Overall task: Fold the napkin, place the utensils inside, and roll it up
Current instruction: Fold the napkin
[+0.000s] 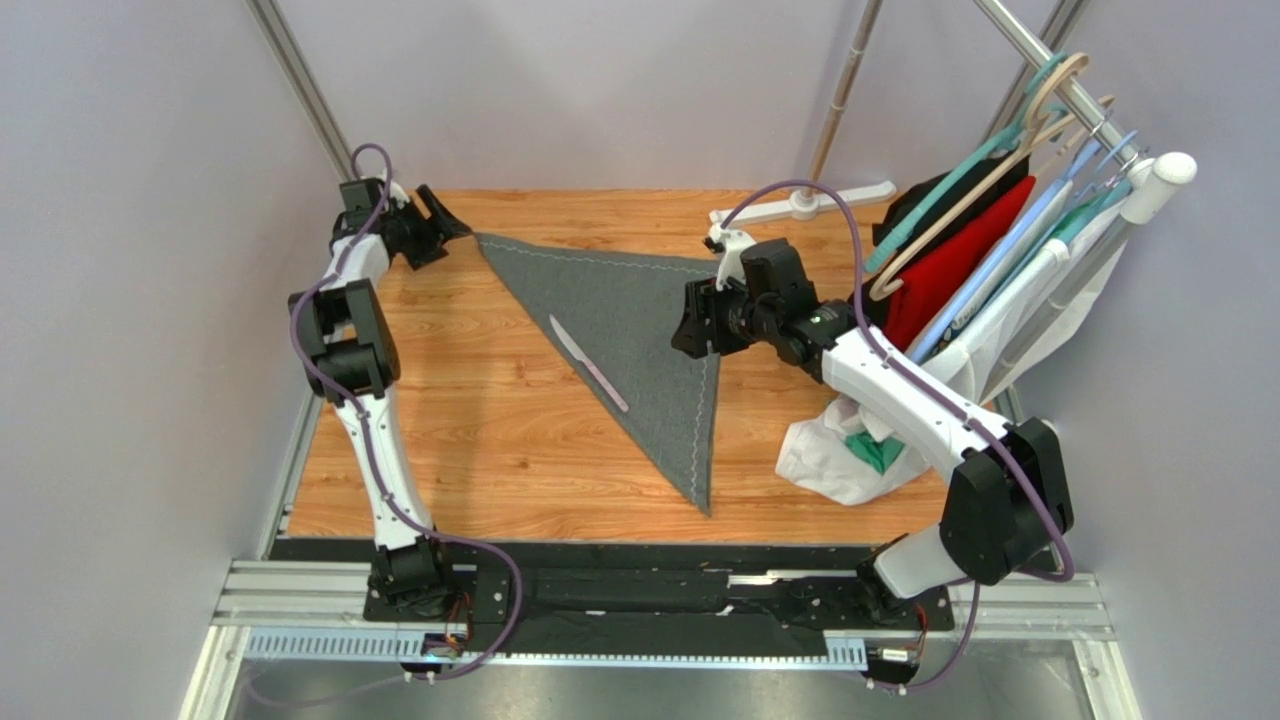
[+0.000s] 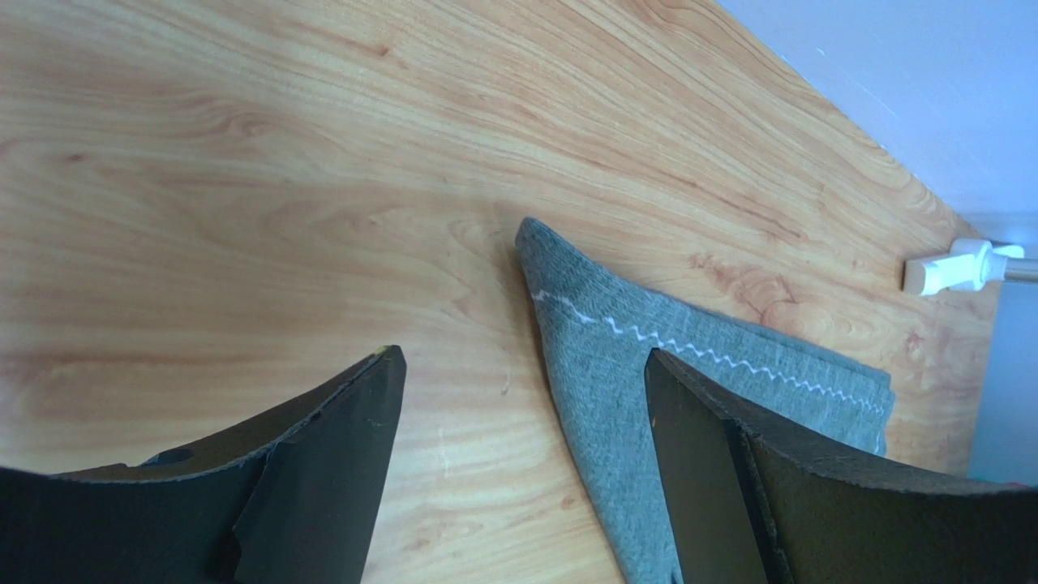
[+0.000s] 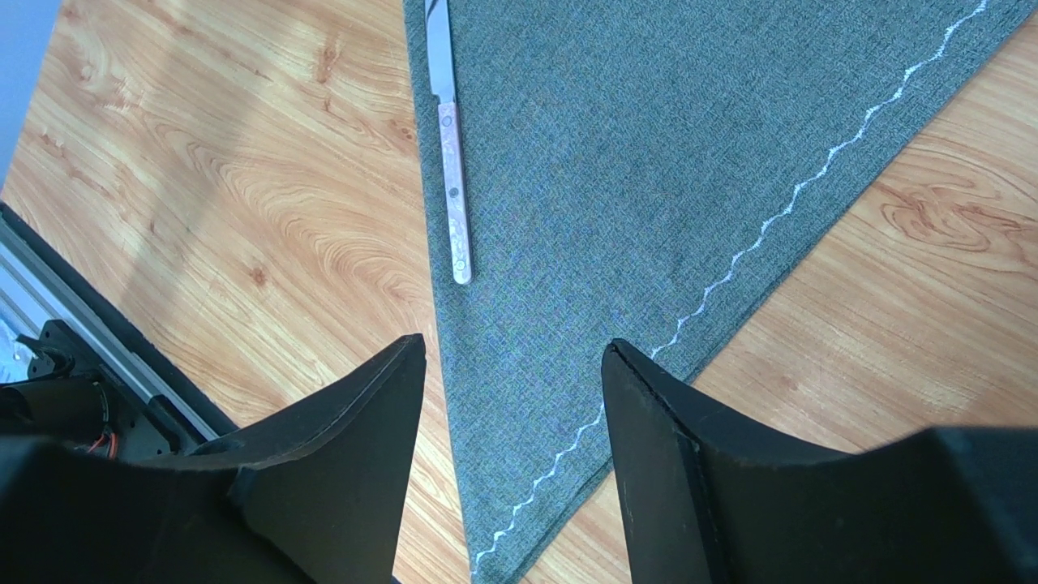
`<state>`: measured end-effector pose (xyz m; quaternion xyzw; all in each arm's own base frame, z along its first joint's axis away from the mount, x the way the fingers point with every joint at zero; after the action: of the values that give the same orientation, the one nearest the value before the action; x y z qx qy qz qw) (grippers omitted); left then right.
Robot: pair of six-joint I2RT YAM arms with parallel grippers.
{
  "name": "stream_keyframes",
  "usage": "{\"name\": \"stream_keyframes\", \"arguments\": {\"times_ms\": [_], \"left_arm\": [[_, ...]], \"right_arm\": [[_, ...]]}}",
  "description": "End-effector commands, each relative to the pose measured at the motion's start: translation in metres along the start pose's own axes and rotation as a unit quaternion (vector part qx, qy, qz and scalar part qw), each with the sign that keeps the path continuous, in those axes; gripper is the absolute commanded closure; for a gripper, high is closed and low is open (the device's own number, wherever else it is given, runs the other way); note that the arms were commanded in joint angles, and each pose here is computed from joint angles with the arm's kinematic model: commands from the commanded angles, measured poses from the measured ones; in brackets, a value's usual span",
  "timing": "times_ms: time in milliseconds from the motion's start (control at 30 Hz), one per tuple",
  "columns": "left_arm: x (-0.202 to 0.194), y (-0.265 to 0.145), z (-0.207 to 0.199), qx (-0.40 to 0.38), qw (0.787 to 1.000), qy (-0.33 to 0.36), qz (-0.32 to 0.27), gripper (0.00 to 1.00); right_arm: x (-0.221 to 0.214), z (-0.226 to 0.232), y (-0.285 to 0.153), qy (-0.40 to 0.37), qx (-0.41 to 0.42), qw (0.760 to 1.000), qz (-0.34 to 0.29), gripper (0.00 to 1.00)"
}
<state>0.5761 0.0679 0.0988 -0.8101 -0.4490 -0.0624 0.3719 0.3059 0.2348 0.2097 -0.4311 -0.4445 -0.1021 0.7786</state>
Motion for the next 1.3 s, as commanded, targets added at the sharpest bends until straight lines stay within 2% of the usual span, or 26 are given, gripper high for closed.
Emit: {"name": "stream_keyframes", "arguments": {"times_ms": [0,133,567,933,1200,1267], "left_arm": [[0.012,0.002,-0.009,-0.016,1.0,-0.01,0.006,0.18],[0.007,0.017,0.001,-0.014,0.999,-0.033,0.02,0.18],[-0.024,0.057,-0.013,-0.024,0.997,-0.047,0.053,0.19],[-0.021,0.045,-0.022,-0.038,0.997,-0.051,0.047,0.25],[-0.022,0.036,-0.008,-0.067,0.992,-0.095,0.05,0.28],[-0.023,0.035,-0.009,-0.067,0.992,-0.092,0.052,0.33]], "right_arm": [[0.01,0.0,0.003,0.005,0.003,1.0,-0.015,0.41],[0.011,0.0,0.004,0.005,0.005,1.0,-0.013,0.41],[0.012,-0.001,0.005,0.004,0.001,1.0,-0.012,0.41],[0.012,0.0,0.009,0.006,0.007,1.0,-0.01,0.41],[0.011,0.0,0.01,0.009,0.009,1.0,-0.007,0.41],[0.01,0.0,0.011,0.01,0.01,1.0,-0.006,0.41]]}}
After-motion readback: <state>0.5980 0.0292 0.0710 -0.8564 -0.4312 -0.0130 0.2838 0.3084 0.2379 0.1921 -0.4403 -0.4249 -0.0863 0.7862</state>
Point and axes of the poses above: each gripper's point midway between its finger pads, its own y axis out along the fingers, its own z axis along the line the jaws close on, x = y × z, the point moved 4 cm from there along -y, back along the fingers, and after that the axes turned 10 degrees about -y, right-handed, at the moved point
